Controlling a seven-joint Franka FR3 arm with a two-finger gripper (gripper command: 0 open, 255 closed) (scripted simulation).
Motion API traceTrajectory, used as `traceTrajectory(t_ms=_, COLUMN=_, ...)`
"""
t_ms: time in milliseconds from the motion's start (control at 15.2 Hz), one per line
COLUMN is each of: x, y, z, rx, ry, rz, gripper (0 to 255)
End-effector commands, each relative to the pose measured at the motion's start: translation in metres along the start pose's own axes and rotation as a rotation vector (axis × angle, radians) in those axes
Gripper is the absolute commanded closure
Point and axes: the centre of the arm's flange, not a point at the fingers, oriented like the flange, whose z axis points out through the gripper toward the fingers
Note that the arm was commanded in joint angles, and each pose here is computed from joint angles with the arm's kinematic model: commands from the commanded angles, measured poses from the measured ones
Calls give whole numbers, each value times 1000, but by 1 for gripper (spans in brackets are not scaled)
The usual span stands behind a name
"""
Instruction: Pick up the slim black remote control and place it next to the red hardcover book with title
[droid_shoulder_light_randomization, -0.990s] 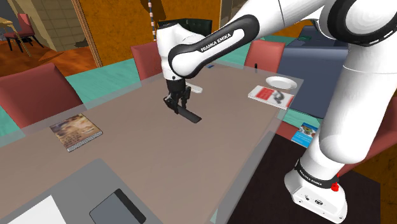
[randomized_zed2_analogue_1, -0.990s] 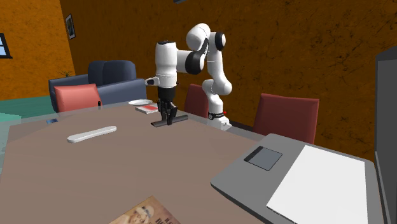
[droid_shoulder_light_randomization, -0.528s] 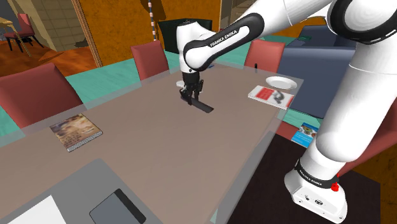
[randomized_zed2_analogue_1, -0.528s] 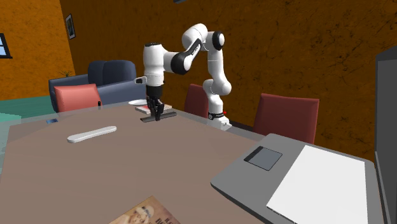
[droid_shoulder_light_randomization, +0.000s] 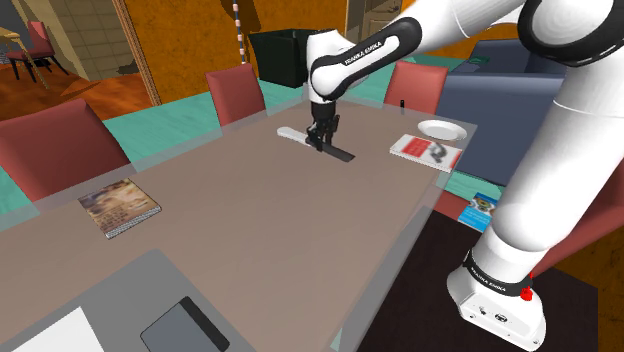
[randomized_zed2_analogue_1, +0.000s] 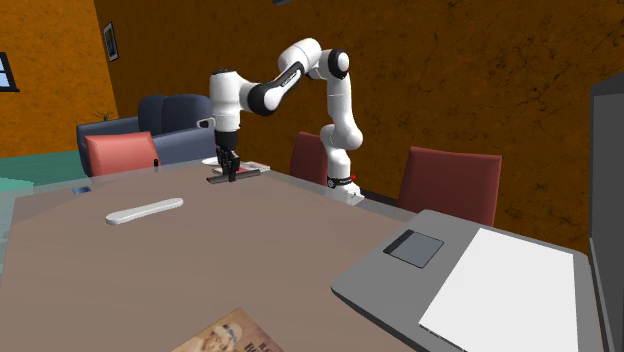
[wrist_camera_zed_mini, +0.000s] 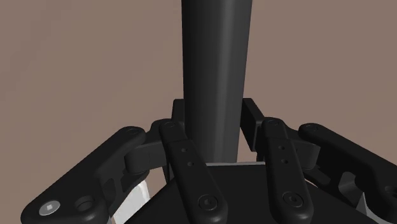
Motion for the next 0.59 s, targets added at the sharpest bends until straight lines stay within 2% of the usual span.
traceTrajectory(t_ms=0, x=0, y=26, z=3, rx=0, ry=0, rz=-1, gripper=255)
traceTrajectory(t_ms=528, x=5, y=131, z=11, rx=0, ry=0, rz=-1, gripper=255)
